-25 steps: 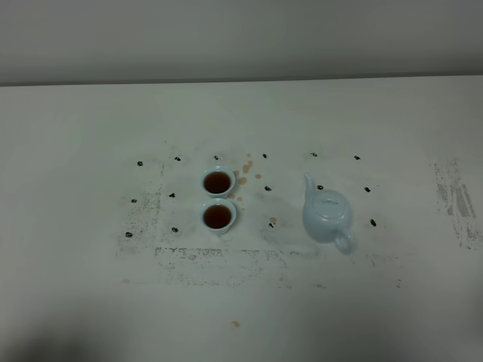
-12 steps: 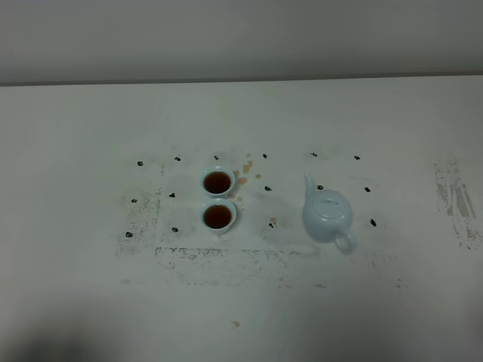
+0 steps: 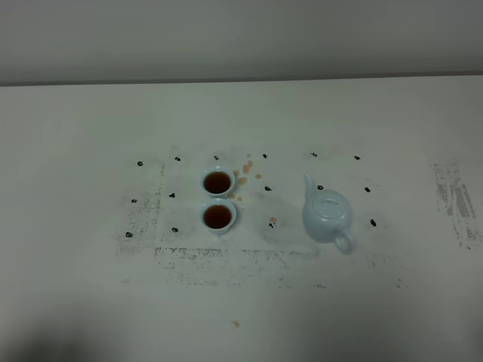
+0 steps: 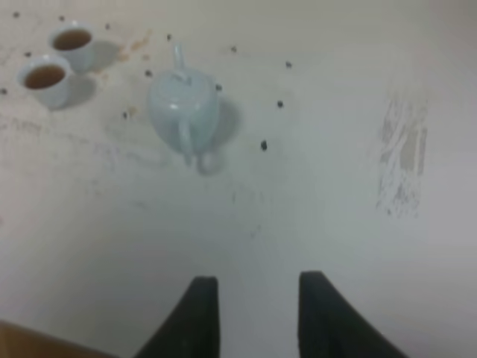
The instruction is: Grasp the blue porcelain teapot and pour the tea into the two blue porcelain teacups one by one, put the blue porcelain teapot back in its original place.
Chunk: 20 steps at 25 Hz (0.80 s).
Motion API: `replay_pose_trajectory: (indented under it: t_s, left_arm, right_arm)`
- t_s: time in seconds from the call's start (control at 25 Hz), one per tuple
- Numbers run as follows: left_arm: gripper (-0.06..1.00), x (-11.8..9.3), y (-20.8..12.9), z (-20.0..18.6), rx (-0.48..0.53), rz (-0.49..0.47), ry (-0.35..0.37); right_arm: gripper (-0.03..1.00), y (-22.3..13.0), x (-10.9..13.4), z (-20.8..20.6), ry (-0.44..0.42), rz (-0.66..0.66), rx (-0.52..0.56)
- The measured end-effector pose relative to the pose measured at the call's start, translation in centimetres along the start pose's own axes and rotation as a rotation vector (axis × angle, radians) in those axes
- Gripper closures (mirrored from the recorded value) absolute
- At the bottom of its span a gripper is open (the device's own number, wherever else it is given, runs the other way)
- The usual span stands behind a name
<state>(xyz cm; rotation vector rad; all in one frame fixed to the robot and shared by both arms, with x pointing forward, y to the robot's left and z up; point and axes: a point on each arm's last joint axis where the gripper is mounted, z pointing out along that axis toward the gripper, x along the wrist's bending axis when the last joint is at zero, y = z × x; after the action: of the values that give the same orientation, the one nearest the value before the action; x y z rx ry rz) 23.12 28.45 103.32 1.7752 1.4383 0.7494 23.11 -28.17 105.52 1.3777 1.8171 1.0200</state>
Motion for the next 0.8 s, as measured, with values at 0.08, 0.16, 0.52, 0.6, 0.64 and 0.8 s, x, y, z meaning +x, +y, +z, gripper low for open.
replay_pose_trajectory:
  t_s: [0.08,0.16,0.52,0.6,0.64,0.8]
  left_arm:
    - [0.26,0.00,0.00,0.00,0.000,0.000,0.000]
    - [0.26,0.00,0.00,0.00,0.000,0.000,0.000]
    - [0.26,0.00,0.00,0.00,0.000,0.000,0.000]
    - [0.26,0.00,0.00,0.00,0.000,0.000,0.000]
    - [0.26,0.00,0.00,0.00,0.000,0.000,0.000]
    - [0.26,0.00,0.00,0.00,0.000,0.000,0.000]
  right_arm:
    - [0.72,-0.09,0.04,-0.14,-0.002,-0.002,-0.011]
    - [0.72,-0.09,0.04,-0.14,-0.002,-0.002,-0.011]
    - [0.72,-0.10,0.05,-0.16,-0.002,-0.002,-0.012]
    - [0.72,-0.10,0.05,-0.16,-0.002,-0.002,-0.012]
    - [0.72,-0.10,0.05,-0.16,-0.002,-0.002,-0.012]
    - [0.72,-0.10,0.05,-0.16,-0.002,-0.002,-0.012]
